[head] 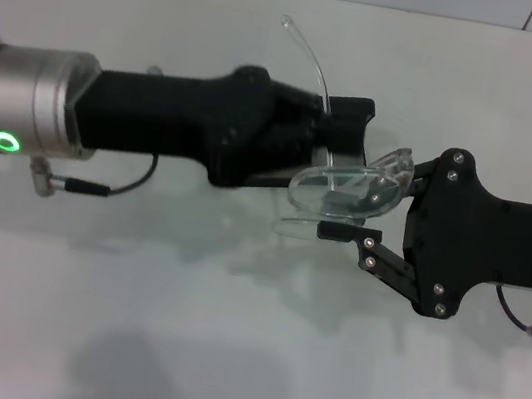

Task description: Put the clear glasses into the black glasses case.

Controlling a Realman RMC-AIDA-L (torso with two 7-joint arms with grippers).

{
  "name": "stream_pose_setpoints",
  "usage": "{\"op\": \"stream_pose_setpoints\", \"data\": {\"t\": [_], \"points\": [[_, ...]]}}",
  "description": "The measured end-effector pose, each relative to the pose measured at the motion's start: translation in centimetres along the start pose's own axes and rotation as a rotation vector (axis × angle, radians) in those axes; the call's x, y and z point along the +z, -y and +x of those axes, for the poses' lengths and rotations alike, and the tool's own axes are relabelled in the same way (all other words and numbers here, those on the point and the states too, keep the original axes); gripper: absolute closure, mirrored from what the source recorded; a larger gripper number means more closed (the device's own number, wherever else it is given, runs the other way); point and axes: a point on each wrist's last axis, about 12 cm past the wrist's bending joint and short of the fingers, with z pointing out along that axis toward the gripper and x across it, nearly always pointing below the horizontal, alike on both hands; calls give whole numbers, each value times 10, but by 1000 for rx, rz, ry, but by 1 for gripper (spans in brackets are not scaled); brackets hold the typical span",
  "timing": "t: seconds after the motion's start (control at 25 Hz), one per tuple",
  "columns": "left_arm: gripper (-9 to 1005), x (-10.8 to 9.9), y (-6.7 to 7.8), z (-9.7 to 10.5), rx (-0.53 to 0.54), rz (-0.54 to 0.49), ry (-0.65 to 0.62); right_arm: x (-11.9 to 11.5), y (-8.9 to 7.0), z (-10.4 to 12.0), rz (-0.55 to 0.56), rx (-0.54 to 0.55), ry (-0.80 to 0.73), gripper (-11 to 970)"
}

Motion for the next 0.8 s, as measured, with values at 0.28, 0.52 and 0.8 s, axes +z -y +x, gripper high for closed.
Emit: {"op": "stream_pose_setpoints", "data": {"t": [0.28,0.52,0.8], "points": [[938,-41,-5,1,72,-199,200,-4,-3,-6,33,-6,58,848],[938,-55,-16,15,97,-347,265,-9,-8,-26,-2,-11,241,849],[938,-32,-21,17,109,-279,211,2,-6,-32,-66,18,287,849]]}}
